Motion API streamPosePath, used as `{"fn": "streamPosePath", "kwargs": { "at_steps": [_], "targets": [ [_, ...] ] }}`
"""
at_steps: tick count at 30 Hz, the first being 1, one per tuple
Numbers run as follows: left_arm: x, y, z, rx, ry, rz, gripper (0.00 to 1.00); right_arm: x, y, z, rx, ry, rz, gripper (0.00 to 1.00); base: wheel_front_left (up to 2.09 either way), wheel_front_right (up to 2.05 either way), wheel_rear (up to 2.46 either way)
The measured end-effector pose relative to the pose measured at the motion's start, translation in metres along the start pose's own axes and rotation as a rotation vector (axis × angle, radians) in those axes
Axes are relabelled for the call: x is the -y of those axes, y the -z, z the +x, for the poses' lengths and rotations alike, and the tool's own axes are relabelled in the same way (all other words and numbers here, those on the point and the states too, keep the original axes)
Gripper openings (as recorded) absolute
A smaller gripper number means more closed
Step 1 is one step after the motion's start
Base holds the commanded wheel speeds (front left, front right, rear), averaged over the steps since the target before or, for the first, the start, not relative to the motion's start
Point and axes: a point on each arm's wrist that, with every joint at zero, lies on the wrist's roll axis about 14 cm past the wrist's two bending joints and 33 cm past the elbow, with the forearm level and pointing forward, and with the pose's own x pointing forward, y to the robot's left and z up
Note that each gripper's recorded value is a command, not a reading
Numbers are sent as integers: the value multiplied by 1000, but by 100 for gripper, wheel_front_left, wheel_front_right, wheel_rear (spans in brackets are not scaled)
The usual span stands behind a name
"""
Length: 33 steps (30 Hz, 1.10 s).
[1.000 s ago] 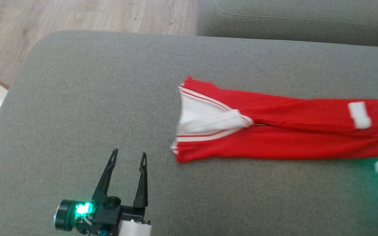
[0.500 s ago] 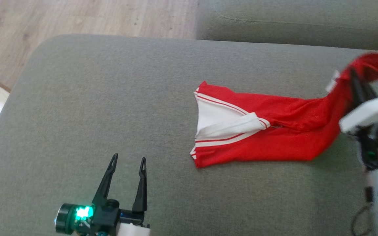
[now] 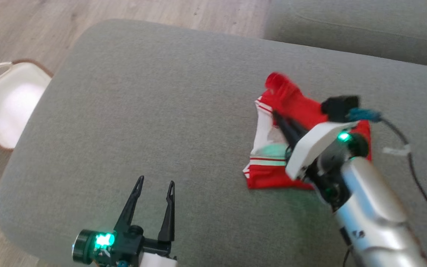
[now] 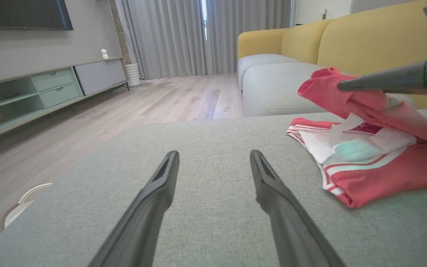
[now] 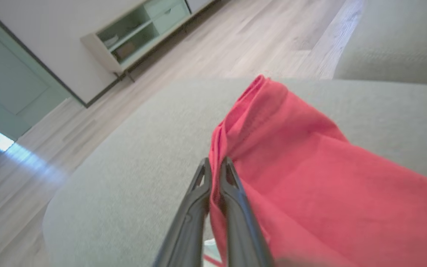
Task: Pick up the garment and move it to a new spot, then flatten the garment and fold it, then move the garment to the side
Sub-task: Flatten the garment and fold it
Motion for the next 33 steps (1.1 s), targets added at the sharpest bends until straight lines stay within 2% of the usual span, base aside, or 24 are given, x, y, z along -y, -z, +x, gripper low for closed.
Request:
{"fn": "streamPosePath", "kwargs": {
  "at_steps": [4, 5, 6, 7, 10, 14, 19, 24, 27, 33],
  "targets": [
    [-9, 2, -2, -8, -34, -3, 100, -20, 34, 9, -98, -54, -19, 0, 0, 0, 0],
    [-10, 2, -3, -8, -36, -5, 100, -24, 39, 10, -107, -62, -18, 4, 0, 0, 0],
    [-10, 2, -2, -7, -39, -7, 100, -26, 43, 9, -112, -68, -13, 40, 0, 0, 0],
    [-11, 1, -2, -6, -41, -8, 100, -28, 46, 8, -110, -70, -4, 100, 0, 0, 0],
    [-9, -2, -1, 7, -37, -6, 100, -27, 35, 5, -47, -63, 5, 100, 0, 0, 0],
    [-10, -10, 2, 37, -38, -14, 100, -14, -1, -8, 125, -17, -15, 100, 0, 0, 0],
    [-5, -17, -1, 63, -21, -25, 100, 40, -38, -51, 320, 153, -110, 100, 0, 0, 0],
    [1, -27, -1, 101, 7, -35, 100, 84, -25, -113, 433, 327, -123, 100, 0, 0, 0],
    [7, -35, 0, 129, 26, -42, 100, 103, -7, -149, 445, 418, -139, 100, 0, 0, 0],
    [13, -35, -10, 132, 56, -67, 100, 110, 22, -205, 452, 542, -169, 100, 0, 0, 0]
  ]
}}
